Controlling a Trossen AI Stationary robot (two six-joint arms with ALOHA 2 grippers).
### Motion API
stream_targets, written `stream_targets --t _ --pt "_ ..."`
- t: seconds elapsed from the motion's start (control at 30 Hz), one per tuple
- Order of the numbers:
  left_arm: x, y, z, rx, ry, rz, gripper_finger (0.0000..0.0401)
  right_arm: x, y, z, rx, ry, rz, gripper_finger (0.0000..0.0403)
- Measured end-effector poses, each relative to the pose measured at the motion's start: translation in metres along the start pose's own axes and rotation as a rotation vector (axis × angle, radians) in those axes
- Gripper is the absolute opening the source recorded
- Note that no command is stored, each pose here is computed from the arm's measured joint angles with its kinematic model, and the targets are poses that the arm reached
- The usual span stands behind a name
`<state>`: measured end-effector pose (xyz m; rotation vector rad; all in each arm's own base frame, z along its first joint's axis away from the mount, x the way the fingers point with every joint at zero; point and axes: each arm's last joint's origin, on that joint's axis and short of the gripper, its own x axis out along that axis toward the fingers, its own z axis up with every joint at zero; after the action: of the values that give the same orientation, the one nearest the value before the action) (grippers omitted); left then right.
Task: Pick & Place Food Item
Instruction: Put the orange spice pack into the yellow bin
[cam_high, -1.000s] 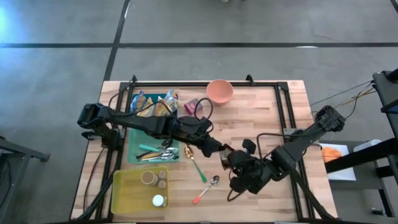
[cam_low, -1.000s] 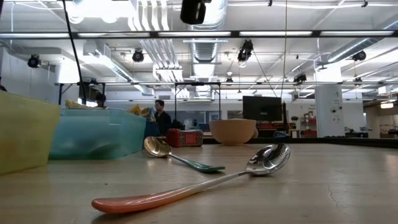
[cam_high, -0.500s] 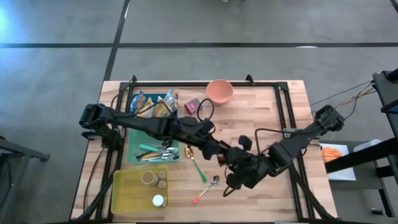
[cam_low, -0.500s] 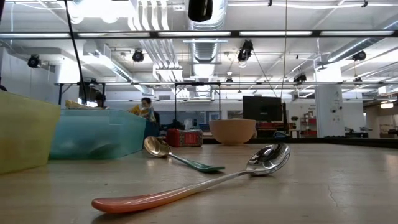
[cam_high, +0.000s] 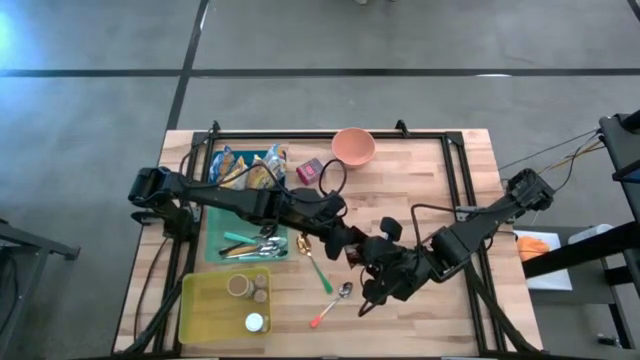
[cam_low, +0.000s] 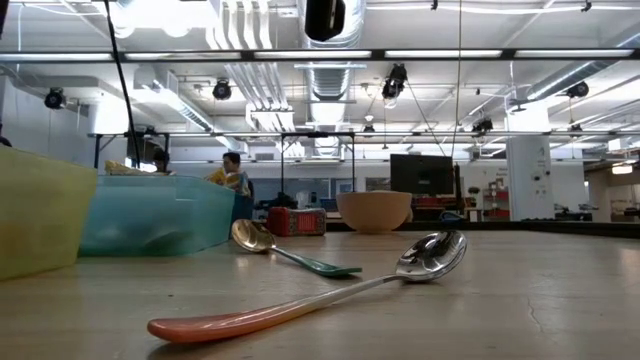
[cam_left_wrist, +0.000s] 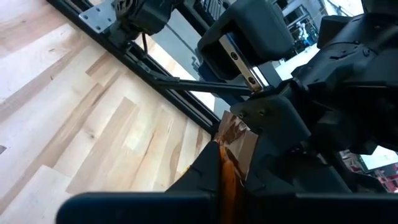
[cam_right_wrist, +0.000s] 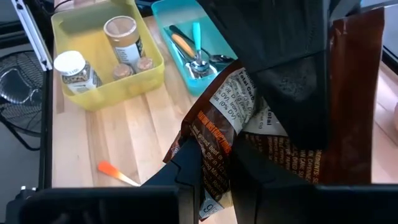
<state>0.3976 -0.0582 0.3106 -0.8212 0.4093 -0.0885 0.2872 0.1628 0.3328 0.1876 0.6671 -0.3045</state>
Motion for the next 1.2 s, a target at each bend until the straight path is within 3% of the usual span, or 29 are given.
stream_targets --t 0.27,0.5,0.67,0.83,1.07,1.2 --pt "0.000 0.000 0.000 0.005 0.000 -0.003 0.0003 0.000 0.001 0.000 0.007 -0.004 0.005 0.0051" --pt "-0.010 -0.008 0.002 0.011 -0.070 0.040 0.0002 0.000 0.002 0.002 0.176 -0.007 0.024 0.0170" --pt "-0.017 -0.013 0.006 0.026 -0.148 0.082 0.0001 -0.003 0.005 0.004 0.209 -0.053 0.036 0.0235" --pt "-0.020 -0.016 0.007 0.031 -0.190 0.100 0.0000 -0.007 0.013 0.007 0.242 -0.106 0.090 0.0244" --pt "-0.030 -0.022 0.013 0.089 -0.227 0.098 0.0000 -0.032 0.012 0.001 0.293 -0.127 0.082 0.0245" --pt "-0.041 -0.029 0.018 0.132 -0.254 0.082 0.0000 -0.046 0.008 0.003 0.308 -0.143 0.117 0.0226"
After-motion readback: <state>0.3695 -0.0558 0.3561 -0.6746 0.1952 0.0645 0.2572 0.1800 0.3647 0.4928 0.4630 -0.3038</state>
